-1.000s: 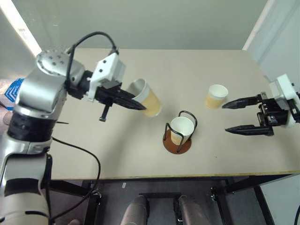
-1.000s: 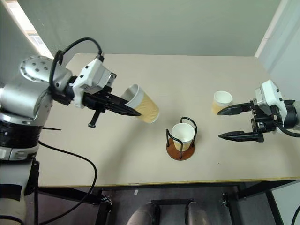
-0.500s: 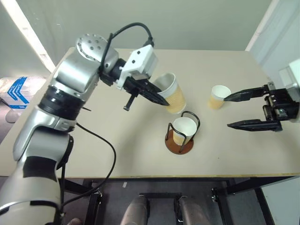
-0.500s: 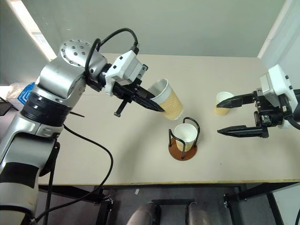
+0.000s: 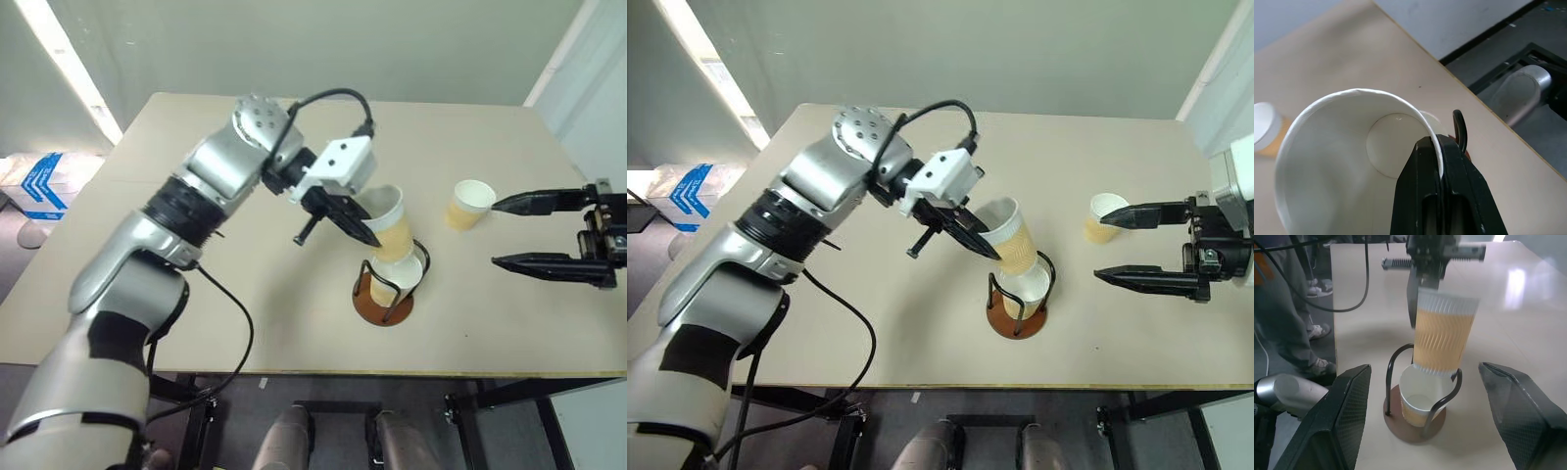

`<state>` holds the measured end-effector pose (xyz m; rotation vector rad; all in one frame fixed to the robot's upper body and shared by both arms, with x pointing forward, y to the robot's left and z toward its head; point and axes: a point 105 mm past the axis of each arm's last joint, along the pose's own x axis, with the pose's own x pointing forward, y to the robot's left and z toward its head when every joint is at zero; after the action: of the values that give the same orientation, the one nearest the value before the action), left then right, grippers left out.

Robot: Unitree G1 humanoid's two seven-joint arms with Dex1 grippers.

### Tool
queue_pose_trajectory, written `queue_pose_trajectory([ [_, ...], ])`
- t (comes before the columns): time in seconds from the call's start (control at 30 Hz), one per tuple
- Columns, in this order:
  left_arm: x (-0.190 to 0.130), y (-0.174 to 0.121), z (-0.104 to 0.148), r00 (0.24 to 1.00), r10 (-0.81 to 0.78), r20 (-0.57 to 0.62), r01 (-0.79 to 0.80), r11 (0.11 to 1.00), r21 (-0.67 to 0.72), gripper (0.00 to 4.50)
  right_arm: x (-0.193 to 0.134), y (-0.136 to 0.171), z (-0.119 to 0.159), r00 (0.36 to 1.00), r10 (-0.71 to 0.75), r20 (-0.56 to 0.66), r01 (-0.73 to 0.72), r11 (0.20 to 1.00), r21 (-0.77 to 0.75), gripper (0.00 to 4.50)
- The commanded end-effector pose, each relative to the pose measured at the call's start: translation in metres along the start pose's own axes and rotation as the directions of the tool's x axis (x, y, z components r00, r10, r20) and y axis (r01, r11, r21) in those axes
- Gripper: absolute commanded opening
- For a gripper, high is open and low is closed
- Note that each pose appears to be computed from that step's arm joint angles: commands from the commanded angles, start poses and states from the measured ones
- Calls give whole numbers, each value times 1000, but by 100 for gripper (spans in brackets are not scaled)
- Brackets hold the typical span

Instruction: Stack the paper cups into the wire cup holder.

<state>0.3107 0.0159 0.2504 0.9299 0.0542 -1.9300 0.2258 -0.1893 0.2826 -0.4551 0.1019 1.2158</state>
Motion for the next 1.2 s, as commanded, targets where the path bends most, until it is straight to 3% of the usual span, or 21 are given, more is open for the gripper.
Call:
queue_pose_trajectory([
  [0.03, 3, 0, 15, 998, -56, -15, 58, 994, 92, 4, -5, 4, 10, 999, -29, 24, 31, 998, -46, 372],
  [0.4, 20, 1, -4, 988, -77, -131, 102, 975, 196, 4, -7, 5, 5, 999, -36, 16, 37, 998, -42, 372],
  [0.67, 18, 14, 7, 996, -16, -86, 35, 973, 227, 272, -4, 3, 4, 999, -36, 9, 36, 998, -44, 372],
  [0.83, -11, 29, 30, 993, 114, 37, -119, 971, 205, 447, 3, -18, 2, 985, -171, 27, 172, 984, -45, 372],
  [1.03, -63, 26, 35, 922, 308, 235, -312, 950, -22, 449, 22, -38, -6, 967, -255, 2, 255, 966, -29, 372],
  [1.2, -93, 13, 22, 809, 495, 316, -437, 867, -239, 449, 29, -79, -37, 912, -376, -164, 332, 911, -244, 372],
])
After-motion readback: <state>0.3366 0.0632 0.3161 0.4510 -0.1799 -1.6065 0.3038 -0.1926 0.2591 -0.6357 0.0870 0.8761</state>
